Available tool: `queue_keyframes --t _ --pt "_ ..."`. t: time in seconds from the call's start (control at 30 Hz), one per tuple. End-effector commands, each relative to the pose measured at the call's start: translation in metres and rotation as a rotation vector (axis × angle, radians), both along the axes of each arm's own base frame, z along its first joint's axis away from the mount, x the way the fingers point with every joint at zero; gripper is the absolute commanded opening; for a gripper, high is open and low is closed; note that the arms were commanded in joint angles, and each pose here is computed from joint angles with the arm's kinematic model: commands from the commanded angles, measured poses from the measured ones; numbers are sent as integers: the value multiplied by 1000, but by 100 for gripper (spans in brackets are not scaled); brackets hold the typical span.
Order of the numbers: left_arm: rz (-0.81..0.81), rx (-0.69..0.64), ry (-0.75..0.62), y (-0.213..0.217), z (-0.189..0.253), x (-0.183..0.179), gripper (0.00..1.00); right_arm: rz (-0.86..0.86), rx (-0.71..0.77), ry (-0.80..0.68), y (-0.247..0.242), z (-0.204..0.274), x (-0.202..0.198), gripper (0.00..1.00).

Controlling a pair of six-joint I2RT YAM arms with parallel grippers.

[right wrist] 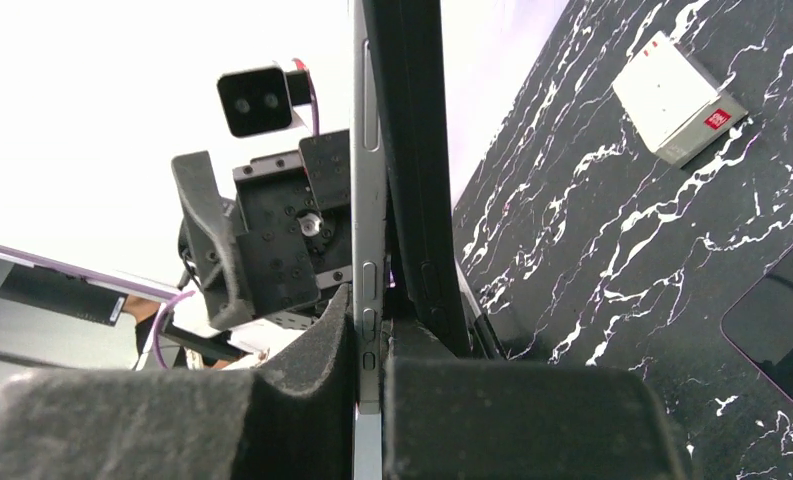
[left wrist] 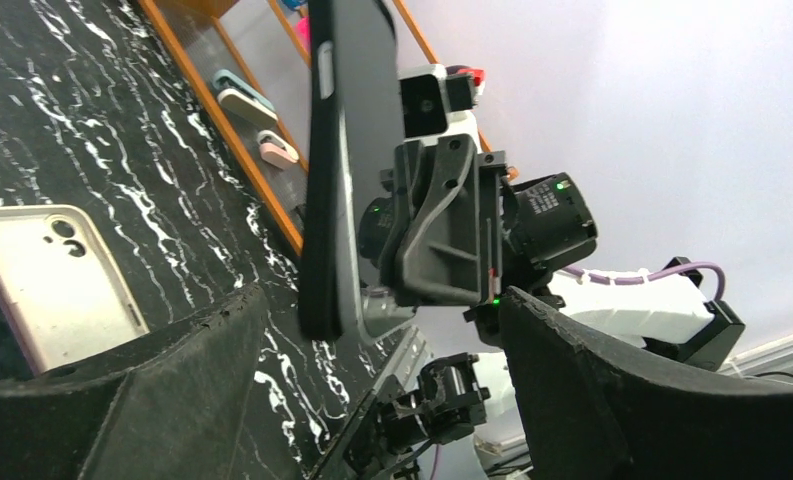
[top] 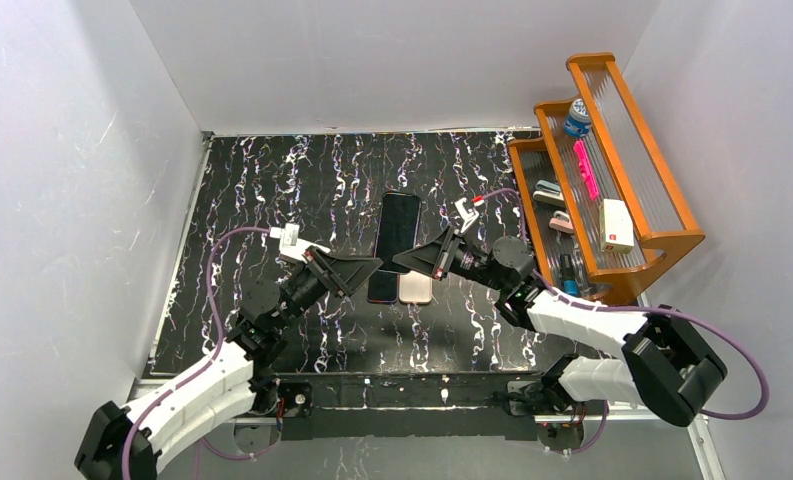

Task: Take the phone out of the phone case
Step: Remove the phone case from the phone.

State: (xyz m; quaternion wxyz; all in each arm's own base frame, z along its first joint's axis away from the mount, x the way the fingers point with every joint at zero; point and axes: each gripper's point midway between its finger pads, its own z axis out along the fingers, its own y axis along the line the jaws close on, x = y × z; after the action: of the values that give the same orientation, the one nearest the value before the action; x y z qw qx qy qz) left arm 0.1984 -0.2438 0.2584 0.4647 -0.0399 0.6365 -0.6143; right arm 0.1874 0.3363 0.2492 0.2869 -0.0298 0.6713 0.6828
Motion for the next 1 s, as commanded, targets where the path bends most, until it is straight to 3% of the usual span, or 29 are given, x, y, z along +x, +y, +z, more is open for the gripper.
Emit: queue_keyframes --t 0.0,0.53,0.77,0.97 --pt "91 54 -39 16 -12 4 82 -51 93 -92 -11 37 2 1" --pt "139 156 -12 21 -39 12 66 -38 102 -124 -15 50 -5 1" --pt "115 180 -13 15 -41 13 53 -26 106 -137 -17 54 -9 1" --pt "31 143 -44 3 -29 7 54 -29 98 -150 -19 56 -11 1"
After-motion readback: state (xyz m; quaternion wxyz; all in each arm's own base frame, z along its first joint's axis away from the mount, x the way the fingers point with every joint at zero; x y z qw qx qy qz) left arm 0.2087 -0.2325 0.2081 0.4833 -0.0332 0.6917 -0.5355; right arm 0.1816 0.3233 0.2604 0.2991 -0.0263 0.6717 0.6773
